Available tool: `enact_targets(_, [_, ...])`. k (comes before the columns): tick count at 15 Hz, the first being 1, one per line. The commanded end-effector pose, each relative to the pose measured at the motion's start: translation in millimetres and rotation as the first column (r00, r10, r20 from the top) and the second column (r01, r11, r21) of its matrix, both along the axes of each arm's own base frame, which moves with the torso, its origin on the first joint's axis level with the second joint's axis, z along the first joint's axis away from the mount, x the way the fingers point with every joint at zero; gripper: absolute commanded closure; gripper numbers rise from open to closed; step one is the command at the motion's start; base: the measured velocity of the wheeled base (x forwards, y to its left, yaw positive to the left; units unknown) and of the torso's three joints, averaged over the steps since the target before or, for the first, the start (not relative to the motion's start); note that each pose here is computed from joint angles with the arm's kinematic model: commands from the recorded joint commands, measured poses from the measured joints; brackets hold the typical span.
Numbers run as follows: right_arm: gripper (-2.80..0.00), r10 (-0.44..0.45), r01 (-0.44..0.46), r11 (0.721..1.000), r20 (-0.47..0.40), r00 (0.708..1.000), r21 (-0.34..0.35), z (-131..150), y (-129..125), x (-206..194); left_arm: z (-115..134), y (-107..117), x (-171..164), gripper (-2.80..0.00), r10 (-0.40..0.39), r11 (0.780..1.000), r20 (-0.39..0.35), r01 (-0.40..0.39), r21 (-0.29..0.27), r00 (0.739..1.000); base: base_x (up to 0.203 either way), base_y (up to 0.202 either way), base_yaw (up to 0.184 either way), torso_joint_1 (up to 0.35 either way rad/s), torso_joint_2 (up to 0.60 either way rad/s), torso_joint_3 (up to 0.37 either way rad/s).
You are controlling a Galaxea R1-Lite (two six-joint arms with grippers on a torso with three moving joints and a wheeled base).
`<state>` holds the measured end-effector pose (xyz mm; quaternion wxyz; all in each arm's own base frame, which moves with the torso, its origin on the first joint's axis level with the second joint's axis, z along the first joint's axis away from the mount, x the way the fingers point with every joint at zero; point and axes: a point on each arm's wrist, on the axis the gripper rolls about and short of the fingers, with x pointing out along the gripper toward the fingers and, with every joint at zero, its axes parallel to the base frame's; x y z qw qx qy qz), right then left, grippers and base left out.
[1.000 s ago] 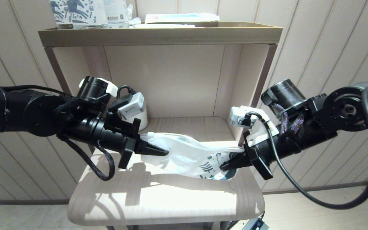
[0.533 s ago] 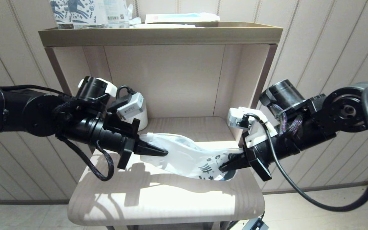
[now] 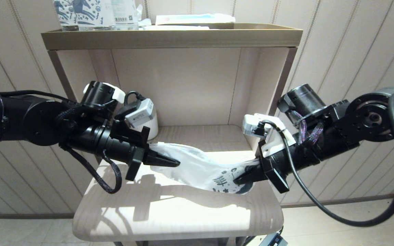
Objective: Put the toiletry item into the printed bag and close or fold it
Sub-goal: Hand it to the other hand
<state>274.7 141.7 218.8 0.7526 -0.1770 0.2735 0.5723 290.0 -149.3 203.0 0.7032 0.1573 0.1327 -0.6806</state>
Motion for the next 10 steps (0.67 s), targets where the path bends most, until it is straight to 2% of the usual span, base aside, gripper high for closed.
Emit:
enact_targets(1, [-2.8,0.005,-0.005,1.0,0.008,1.0,-0.002,-1.3,1.6,-0.4,0.2,0.2,-0.4,0.0,-0.005,1.0,0.001,0.005,-0.003,1.0,0.0,0.0,0.0,0.0,0.0,0.0])
enact_targets(5, [-2.8,0.004,-0.004,1.0,0.018,1.0,0.003,-0.1,1.3,-0.4,-2.7,0.8,-1.8,0.0,-0.005,1.0,-0.007,0.005,0.003,1.0,0.0,0.0,0.0,0.0,0.0,0.0])
enact_targets(8, [-2.8,0.001,-0.003,1.0,0.074,0.997,0.029,17.9,-0.4,-4.7,-3.3,-2.1,-3.4,0.0,-0.014,1.0,-0.012,0.014,0.006,1.0,0.0,0.0,0.0,0.0,0.0,0.0])
enact_targets(10, [-2.8,-0.004,-0.003,0.999,0.119,0.993,0.054,34.1,0.2,-5.6,-2.9,-6.8,-6.8,0.0,-0.017,0.999,-0.021,0.018,0.027,1.0,0.0,0.0,0.0,0.0,0.0,0.0])
